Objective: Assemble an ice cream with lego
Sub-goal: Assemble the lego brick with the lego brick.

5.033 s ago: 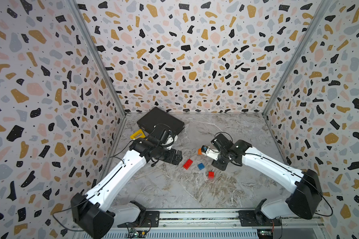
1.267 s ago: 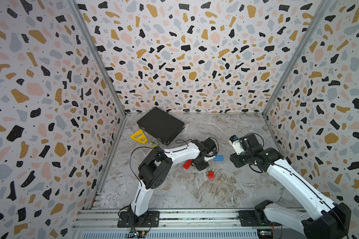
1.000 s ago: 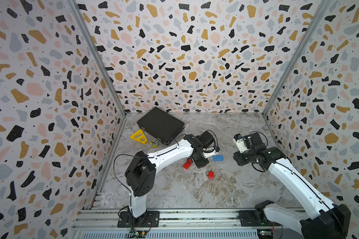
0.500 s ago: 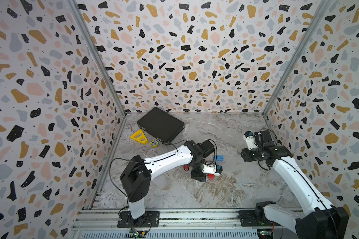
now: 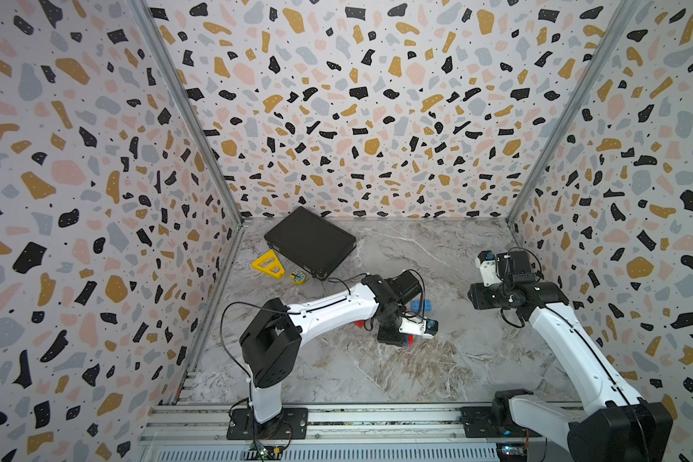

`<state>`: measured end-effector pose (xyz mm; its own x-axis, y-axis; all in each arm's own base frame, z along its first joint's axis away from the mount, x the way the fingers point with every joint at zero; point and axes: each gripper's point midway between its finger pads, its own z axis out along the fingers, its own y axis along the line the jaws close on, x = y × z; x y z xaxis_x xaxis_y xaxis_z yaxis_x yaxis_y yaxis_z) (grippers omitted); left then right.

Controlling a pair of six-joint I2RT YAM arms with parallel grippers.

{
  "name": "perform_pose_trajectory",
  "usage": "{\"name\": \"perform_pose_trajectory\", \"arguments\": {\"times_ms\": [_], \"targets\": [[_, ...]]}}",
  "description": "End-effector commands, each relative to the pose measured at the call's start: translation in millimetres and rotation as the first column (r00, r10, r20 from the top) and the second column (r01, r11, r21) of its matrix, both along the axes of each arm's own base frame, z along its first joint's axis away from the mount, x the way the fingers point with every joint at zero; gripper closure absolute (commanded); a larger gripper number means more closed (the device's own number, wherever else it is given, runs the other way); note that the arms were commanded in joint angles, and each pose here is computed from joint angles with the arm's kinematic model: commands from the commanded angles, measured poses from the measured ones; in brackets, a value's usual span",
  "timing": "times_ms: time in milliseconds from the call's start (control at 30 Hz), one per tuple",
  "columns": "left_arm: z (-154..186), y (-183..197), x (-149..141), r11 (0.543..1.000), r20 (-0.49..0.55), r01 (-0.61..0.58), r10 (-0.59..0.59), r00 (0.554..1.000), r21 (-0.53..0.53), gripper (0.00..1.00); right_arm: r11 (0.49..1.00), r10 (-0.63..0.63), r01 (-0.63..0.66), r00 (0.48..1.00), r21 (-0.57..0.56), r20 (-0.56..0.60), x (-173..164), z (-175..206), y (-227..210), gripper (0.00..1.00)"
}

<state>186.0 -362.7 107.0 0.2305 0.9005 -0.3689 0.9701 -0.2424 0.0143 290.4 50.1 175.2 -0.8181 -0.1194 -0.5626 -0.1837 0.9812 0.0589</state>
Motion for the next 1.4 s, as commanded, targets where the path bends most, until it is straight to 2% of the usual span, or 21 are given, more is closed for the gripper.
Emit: {"name": "perform_pose_trajectory", "arguments": {"times_ms": [0, 200, 400, 800, 1067, 1367], "targets": [[6.2, -18.1, 10.4, 0.999, 0.034, -0.016, 0.018, 0.999, -0.037, 0.72, 1.0, -0.016, 0.016, 0.999, 0.014, 0.028, -1.3, 7.5, -1.5, 0.52], [0.7, -28.5, 20.5, 0.999, 0.045, -0.025, 0.026, 0.999, -0.023, 0.72, 1.0, -0.018, 0.017, 1.0, 0.015, 0.024, -1.2, 5.1, -2.2, 0.52], [-12.5, -27.7, 20.3, 0.999, 0.017, -0.019, 0.019, 1.0, 0.036, 0.72, 1.0, -0.021, 0.02, 0.999, 0.018, 0.024, -2.0, 5.1, -2.5, 0.52], [-30.7, -27.7, 17.8, 0.997, -0.004, 0.019, -0.019, 1.0, 0.068, 0.72, 1.0, -0.021, 0.02, 1.0, 0.021, 0.013, -2.5, 1.6, -2.1, 0.53], [-38.8, -28.9, 21.2, 0.997, 0.026, 0.055, -0.057, 0.998, 0.062, 0.72, 0.999, -0.018, 0.018, 1.0, 0.028, 0.01, -2.4, 0.4, -1.0, 0.53], [-48.8, -20.4, 23.1, 0.991, 0.029, 0.056, -0.06, 0.998, 0.122, 0.72, 0.999, -0.014, 0.014, 1.0, 0.033, 0.01, -3.0, 0.5, 0.1, 0.52]]}}
